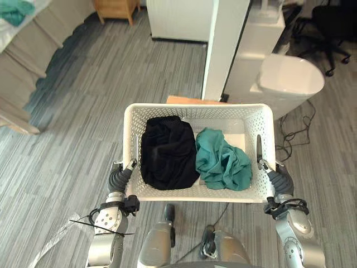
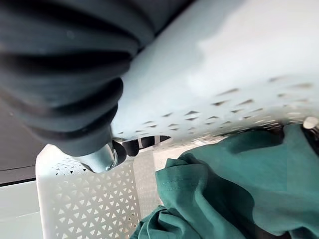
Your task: Pick up the laundry basket with both hands and put the clothes into the washing machine.
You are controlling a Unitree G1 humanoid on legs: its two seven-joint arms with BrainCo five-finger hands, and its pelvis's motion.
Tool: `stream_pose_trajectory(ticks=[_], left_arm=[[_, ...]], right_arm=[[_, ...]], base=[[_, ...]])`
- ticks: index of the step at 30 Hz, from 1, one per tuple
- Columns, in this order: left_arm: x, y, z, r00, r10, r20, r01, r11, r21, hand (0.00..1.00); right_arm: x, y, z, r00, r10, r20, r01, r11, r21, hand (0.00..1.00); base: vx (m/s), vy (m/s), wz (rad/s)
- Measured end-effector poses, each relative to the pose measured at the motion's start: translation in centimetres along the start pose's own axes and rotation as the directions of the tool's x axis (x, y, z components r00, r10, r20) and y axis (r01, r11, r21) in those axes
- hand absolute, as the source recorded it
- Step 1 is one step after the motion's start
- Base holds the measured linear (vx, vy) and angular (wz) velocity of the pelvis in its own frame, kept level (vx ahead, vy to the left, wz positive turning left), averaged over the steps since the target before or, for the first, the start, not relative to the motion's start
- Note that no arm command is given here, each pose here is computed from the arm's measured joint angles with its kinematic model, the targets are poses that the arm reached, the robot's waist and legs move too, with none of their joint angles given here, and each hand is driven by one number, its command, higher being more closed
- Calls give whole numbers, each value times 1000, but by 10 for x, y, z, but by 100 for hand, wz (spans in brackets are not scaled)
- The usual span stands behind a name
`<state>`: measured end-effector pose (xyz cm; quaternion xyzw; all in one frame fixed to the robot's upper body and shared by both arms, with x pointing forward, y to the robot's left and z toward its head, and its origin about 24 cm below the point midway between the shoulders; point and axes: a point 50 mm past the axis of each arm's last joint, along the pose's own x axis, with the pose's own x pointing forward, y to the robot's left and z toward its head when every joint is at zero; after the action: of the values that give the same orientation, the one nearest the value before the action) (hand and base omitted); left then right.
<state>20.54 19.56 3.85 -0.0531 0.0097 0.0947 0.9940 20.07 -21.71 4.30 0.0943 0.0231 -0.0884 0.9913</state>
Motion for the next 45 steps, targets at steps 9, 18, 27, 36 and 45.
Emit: stream_pose_trajectory(ticks=[9,18,27,36,45], left_arm=[[-15,3,-10,998,-17,-52,21,996,84,100],[-26,28,7,996,93,17,-94,989,110,100],[-39,30,-36,965,198,-171,-195,980,33,100],[-23,16,-14,986,153,-65,-153,988,10,100],[-34,27,5,985,174,0,-174,983,57,100]], right_arm=[[-35,-7,-16,995,-64,-80,65,998,7,100],[1,22,-24,996,51,-72,-49,999,19,100],[21,26,-49,978,86,-191,-111,986,-123,100],[24,23,-28,996,35,-85,-47,988,-145,100],[-5,32,-8,999,41,4,-40,991,-131,100]], base=[[-151,314,-105],[-287,27,-170],[-65,-351,-189],[86,36,-113],[94,44,8]])
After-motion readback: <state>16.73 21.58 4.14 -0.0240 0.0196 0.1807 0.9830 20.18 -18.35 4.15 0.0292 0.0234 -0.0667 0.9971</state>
